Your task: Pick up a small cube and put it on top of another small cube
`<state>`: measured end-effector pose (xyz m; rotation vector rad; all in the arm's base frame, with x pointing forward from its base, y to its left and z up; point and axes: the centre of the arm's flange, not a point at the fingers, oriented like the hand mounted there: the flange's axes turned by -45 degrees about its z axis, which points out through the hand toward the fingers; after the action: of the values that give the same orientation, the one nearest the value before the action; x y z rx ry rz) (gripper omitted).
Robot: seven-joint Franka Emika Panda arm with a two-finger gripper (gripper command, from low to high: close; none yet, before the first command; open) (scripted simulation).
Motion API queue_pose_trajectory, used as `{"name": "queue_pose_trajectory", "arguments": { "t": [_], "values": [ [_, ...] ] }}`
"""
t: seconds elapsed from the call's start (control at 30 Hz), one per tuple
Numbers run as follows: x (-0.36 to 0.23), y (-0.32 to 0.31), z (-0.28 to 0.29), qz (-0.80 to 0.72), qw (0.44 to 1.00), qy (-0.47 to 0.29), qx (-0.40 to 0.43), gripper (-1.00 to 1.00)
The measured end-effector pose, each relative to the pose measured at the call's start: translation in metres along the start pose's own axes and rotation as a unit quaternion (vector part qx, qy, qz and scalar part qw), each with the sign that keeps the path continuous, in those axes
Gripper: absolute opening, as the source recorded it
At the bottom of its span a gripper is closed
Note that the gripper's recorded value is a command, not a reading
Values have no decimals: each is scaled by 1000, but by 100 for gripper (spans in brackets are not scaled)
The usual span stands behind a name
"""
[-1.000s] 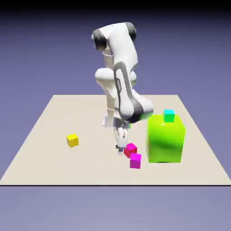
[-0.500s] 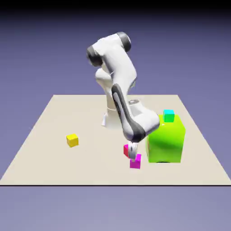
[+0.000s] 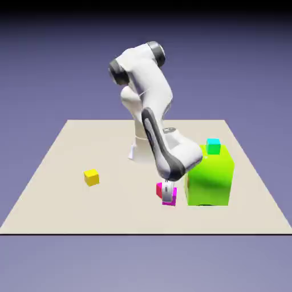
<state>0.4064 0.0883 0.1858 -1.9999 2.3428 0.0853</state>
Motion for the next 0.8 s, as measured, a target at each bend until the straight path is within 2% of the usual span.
{"name": "queue_pose_trajectory", "arguments": {
  "t": [0.1, 0.37, 0.6, 0.8],
  "values": [
    [-2, 0, -12, 0, 1000, -5, 2, -100],
    [22, -18, -30, -7, 990, 5, 139, -100],
    [29, -31, -52, -33, 975, -27, 218, -100],
    [25, -32, -70, -64, 965, -66, 244, -100]
  ]
}}
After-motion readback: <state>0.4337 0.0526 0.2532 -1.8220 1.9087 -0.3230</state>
